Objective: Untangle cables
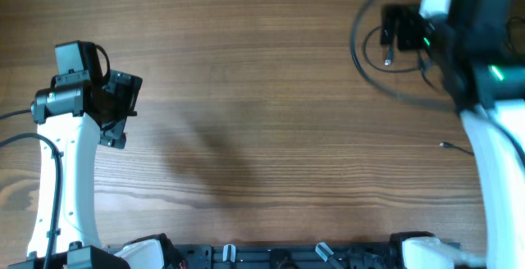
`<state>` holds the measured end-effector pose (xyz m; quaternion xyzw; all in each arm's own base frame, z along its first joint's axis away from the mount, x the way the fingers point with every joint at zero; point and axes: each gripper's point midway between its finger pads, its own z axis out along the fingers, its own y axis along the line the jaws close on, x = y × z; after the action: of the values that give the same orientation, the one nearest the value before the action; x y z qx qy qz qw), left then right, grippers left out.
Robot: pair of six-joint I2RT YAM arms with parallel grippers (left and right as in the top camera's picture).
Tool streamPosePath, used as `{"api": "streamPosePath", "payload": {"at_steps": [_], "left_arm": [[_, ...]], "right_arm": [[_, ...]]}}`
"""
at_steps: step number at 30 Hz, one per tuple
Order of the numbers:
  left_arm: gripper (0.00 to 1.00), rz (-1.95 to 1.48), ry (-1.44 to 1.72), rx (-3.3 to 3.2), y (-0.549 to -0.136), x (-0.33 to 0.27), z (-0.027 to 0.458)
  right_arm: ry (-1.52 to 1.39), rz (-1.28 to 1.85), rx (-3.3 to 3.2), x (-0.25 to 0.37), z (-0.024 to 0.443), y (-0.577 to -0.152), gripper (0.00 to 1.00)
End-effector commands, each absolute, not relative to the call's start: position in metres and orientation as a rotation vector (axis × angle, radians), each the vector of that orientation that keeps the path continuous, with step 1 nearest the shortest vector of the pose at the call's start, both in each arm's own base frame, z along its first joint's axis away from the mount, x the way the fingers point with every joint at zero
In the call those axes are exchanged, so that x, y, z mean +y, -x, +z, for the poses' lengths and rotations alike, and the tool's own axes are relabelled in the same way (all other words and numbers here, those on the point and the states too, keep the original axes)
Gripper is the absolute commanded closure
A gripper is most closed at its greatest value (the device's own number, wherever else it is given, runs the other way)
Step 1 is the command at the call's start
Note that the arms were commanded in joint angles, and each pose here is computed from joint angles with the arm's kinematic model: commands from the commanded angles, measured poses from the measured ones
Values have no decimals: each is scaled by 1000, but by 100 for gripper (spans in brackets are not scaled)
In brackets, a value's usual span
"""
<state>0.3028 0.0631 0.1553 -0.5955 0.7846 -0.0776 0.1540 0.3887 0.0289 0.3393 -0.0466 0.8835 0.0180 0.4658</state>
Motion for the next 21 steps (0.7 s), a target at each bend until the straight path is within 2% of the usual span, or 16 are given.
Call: {"api": "streamPosePath", "payload": {"at_steps": [1,12,17,21], "left_arm": [[0,-225,1682,2250,-303,65,160],[0,-226,1682,2250,-303,65,160],[0,-225,1682,2250,-303,65,160],[0,-225,1682,2250,-303,65,160]], "right_arm": [[129,183,2181,43,358,-333,0],[-14,282,1969,34,417,-179,0],[-12,282,1956,32,410,-137,0],[-25,279,2083,30,380,-115,0]]}}
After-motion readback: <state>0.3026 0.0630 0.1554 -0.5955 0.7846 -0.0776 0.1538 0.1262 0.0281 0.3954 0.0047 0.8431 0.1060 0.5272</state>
